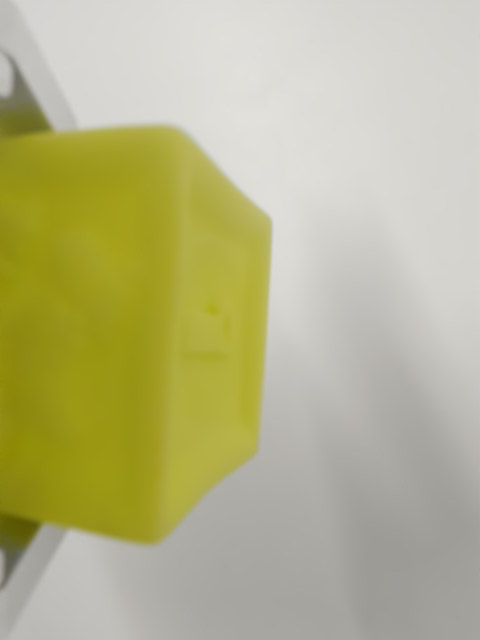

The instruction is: Pick yellow cube

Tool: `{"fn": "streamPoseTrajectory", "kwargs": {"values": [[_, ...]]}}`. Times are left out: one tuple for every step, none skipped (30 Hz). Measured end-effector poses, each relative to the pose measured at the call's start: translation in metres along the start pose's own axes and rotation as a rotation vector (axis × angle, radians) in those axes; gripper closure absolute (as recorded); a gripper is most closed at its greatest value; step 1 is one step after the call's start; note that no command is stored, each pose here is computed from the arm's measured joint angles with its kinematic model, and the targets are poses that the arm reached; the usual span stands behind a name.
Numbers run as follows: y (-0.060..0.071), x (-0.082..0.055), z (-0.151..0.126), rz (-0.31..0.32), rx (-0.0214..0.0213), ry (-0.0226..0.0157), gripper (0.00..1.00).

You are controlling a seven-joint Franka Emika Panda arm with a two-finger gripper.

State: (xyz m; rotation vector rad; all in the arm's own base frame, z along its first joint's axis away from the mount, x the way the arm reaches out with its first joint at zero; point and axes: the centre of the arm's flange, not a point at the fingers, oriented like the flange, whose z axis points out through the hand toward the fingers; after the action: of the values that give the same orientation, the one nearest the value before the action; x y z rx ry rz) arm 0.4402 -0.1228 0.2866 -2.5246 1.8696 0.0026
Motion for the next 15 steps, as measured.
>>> {"fn": "streamPoseTrajectory", "kwargs": {"values": [[0.000, 0.000, -0.002, 0.000, -0.0002, -0.0001, 1.00], [0.000, 0.000, -0.005, 0.000, -0.0003, -0.0002, 1.00], [0.000, 0.000, -0.008, 0.000, -0.0001, -0.0001, 1.00], [0.000, 0.000, -0.010, 0.000, 0.0000, 0.0000, 1.00], [0.000, 0.000, -0.012, 0.000, -0.0002, -0.0001, 1.00], [0.000, 0.000, -0.015, 0.000, -0.0003, -0.0002, 1.00], [0.000, 0.000, -0.018, 0.000, -0.0002, -0.0001, 1.00], [0.000, 0.000, -0.020, 0.000, 0.0001, 0.0000, 1.00], [0.000, 0.000, -0.023, 0.000, 0.0001, 0.0000, 1.00], [0.000, 0.000, -0.025, 0.000, -0.0001, -0.0001, 1.00], [0.000, 0.000, -0.027, 0.000, -0.0003, -0.0003, 1.00], [0.000, 0.000, -0.030, 0.000, -0.0003, -0.0003, 1.00], [0.000, 0.000, -0.033, 0.000, -0.0001, -0.0002, 1.00], [0.000, 0.000, -0.035, 0.000, 0.0000, -0.0002, 1.00], [0.000, 0.000, -0.038, 0.000, 0.0000, -0.0001, 1.00]]}}
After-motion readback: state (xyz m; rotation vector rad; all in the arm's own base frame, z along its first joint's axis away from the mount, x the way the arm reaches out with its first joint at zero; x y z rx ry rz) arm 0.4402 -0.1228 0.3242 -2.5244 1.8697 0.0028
